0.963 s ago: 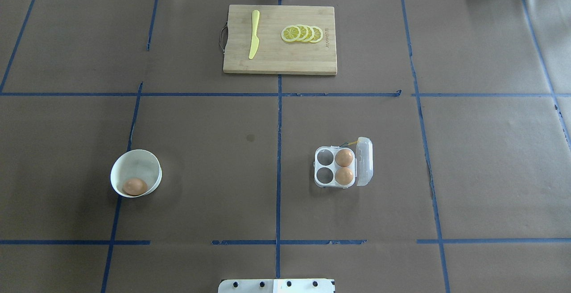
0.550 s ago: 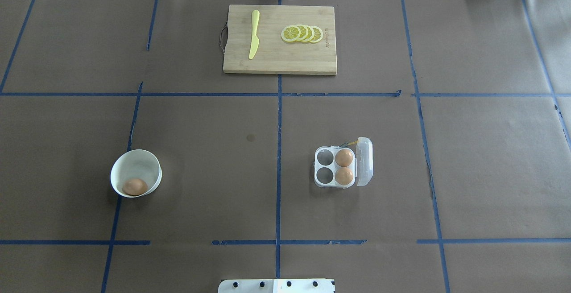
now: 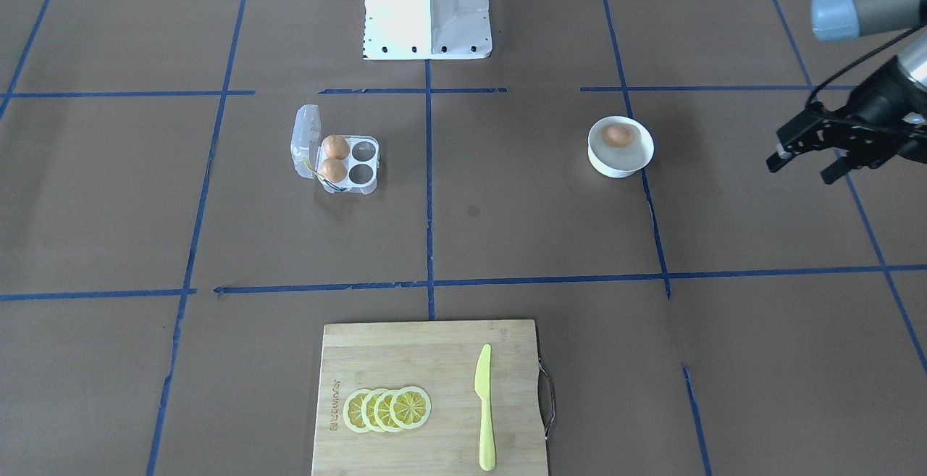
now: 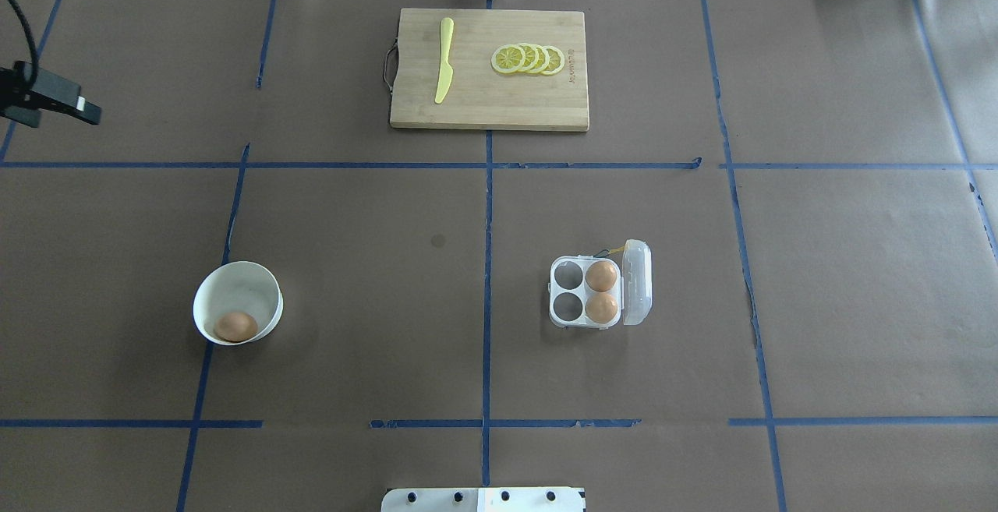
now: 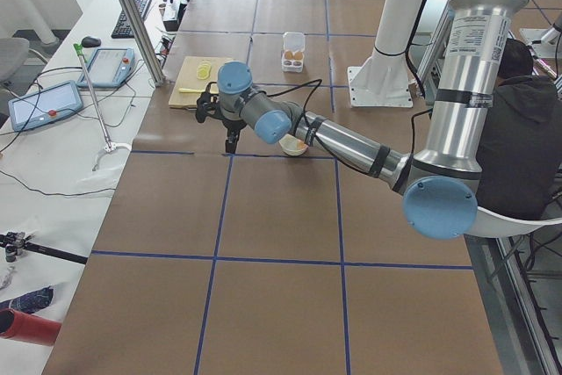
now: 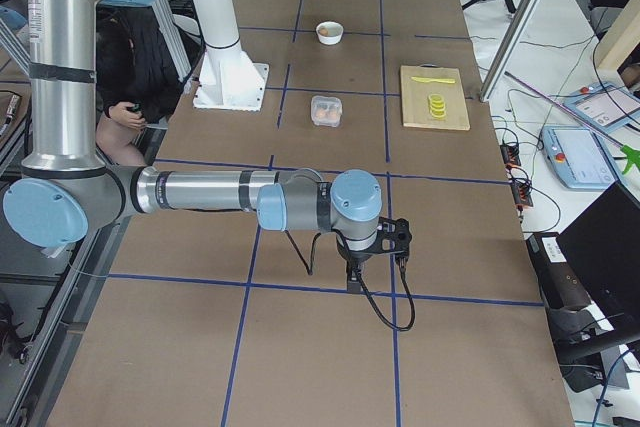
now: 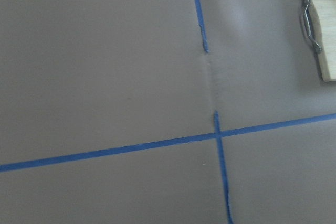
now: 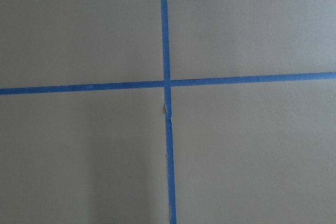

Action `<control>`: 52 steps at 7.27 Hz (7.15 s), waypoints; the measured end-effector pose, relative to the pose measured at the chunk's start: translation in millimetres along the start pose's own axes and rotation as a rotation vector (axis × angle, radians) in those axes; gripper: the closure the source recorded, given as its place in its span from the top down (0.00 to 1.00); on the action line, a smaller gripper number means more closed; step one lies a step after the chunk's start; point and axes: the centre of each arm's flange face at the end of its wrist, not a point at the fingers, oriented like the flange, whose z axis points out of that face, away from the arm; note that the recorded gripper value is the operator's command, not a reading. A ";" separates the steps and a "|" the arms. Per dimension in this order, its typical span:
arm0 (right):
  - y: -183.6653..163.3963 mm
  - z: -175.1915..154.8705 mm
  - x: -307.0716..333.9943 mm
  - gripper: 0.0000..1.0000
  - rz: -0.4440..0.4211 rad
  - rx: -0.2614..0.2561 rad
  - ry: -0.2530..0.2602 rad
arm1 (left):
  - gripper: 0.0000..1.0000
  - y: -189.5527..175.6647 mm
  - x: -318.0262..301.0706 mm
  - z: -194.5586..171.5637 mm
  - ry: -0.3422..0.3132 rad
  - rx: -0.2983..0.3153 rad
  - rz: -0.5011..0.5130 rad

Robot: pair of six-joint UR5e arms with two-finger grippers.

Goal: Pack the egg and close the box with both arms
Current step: 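Move the left gripper down over the white bowl toward the egg, then close the left gripper on the brown egg inside the white bowl, then lift the egg out of the bowl and carry it toward the carton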

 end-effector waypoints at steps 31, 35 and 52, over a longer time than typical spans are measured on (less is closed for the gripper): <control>-3.1 0.3 -7.5 1.00 0.001 -0.002 -0.031 | 0.78 194.3 146.1 205.8 -0.327 -0.095 -0.260; -4.6 -1.3 -9.1 1.00 -0.003 0.002 -0.031 | 0.78 202.9 148.4 209.4 -0.338 -0.110 -0.251; -11.9 -7.9 -16.3 1.00 -0.017 0.016 -0.034 | 0.13 165.5 181.8 188.8 -0.395 -0.086 -0.275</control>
